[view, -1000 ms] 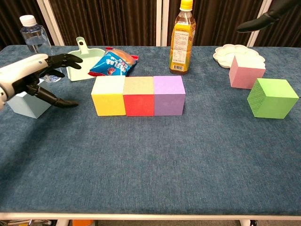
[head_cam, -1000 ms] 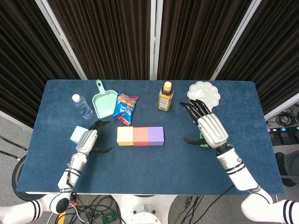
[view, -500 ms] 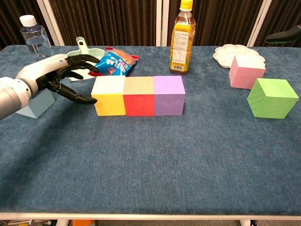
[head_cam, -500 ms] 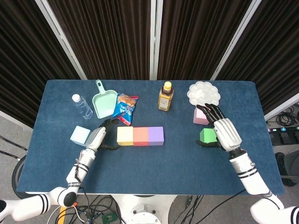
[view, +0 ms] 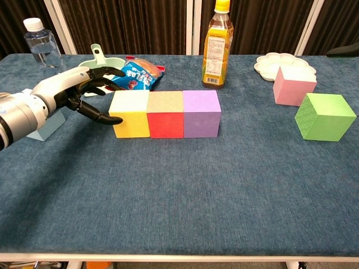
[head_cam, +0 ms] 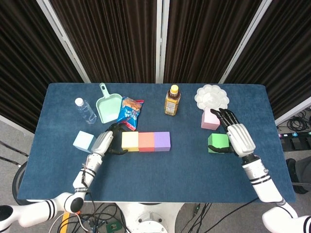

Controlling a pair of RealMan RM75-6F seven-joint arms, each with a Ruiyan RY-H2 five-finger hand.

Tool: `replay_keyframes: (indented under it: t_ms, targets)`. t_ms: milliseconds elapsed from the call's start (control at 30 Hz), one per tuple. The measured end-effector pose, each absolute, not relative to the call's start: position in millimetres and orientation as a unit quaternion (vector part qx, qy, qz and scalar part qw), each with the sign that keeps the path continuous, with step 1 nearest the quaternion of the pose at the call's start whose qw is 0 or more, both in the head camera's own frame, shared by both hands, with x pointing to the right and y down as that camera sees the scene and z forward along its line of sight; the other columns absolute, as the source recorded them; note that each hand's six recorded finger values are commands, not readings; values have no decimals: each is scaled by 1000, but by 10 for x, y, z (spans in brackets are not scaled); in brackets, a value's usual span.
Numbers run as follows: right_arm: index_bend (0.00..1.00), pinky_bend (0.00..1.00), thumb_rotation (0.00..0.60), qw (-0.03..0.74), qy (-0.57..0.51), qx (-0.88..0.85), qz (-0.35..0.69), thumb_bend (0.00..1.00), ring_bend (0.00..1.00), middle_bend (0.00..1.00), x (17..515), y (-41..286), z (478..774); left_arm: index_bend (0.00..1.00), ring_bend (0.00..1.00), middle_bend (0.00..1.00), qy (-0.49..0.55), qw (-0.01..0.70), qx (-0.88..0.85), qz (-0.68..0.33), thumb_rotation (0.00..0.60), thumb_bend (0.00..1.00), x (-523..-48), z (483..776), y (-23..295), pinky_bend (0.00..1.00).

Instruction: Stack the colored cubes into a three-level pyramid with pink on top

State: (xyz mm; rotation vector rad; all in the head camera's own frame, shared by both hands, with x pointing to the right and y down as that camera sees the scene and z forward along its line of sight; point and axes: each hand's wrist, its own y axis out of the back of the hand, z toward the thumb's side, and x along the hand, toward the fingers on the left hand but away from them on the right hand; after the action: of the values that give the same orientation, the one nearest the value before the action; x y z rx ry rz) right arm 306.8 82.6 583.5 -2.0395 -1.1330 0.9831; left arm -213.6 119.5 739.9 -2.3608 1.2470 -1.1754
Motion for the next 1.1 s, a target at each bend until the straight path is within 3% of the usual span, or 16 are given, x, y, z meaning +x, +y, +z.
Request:
replay_keyframes:
  t_ms: [400, 1100]
  targets:
    - [0, 0, 600, 300, -426, -763, 382, 30, 0, 101, 3131, 847, 5867, 157, 35, 387, 437, 117, -796, -403, 600, 198, -2177, 7400, 1203, 137]
    - [0, 0, 600, 301, -430, -756, 392, 30, 0, 101, 3220, 884, 5879, 157, 41, 394, 435, 123, -801, -392, 600, 197, -2134, 7400, 1284, 137]
